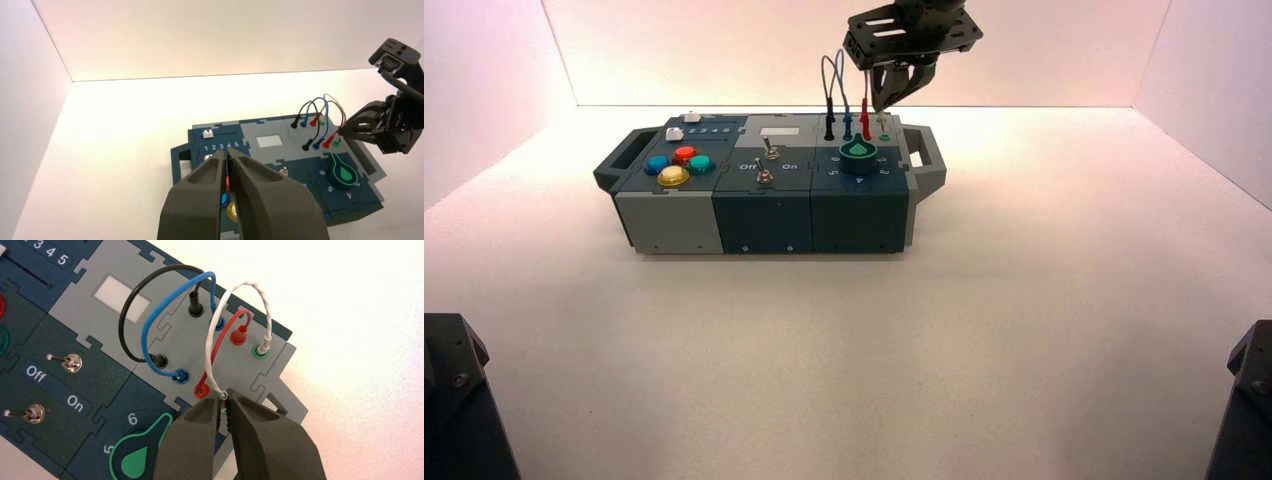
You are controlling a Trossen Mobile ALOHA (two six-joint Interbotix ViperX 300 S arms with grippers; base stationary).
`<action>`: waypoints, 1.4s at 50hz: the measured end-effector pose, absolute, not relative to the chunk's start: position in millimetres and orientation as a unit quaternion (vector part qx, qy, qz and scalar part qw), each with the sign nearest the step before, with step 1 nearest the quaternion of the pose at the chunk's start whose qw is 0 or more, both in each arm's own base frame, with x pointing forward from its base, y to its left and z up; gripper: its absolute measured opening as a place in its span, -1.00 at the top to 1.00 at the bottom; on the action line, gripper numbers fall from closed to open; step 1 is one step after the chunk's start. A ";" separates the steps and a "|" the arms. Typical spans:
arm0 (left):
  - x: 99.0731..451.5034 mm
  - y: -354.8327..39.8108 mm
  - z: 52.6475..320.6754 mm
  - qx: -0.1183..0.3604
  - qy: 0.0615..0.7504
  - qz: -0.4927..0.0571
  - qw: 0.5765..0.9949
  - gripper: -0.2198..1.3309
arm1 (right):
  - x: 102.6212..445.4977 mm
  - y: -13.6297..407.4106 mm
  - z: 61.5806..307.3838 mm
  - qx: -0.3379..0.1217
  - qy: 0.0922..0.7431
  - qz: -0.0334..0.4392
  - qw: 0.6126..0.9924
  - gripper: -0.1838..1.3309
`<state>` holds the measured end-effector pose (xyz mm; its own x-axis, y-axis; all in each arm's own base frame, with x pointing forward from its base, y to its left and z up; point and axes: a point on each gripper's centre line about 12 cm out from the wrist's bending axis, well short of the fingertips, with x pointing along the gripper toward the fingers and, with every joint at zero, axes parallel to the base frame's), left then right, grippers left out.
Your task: Insert the white wire.
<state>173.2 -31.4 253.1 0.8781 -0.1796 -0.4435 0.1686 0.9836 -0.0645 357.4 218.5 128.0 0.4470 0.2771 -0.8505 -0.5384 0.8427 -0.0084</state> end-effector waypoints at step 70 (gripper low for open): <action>173.2 -31.4 253.1 -0.012 0.230 -0.090 0.969 0.77 | 356.3 216.2 118.8 -0.143 0.476 0.241 0.834 0.78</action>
<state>173.2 -31.4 253.1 0.8781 -0.1796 -0.4435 0.1686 0.9836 -0.0645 356.3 216.2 118.8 0.4315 0.2646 -0.8624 -0.5376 0.8432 -0.0103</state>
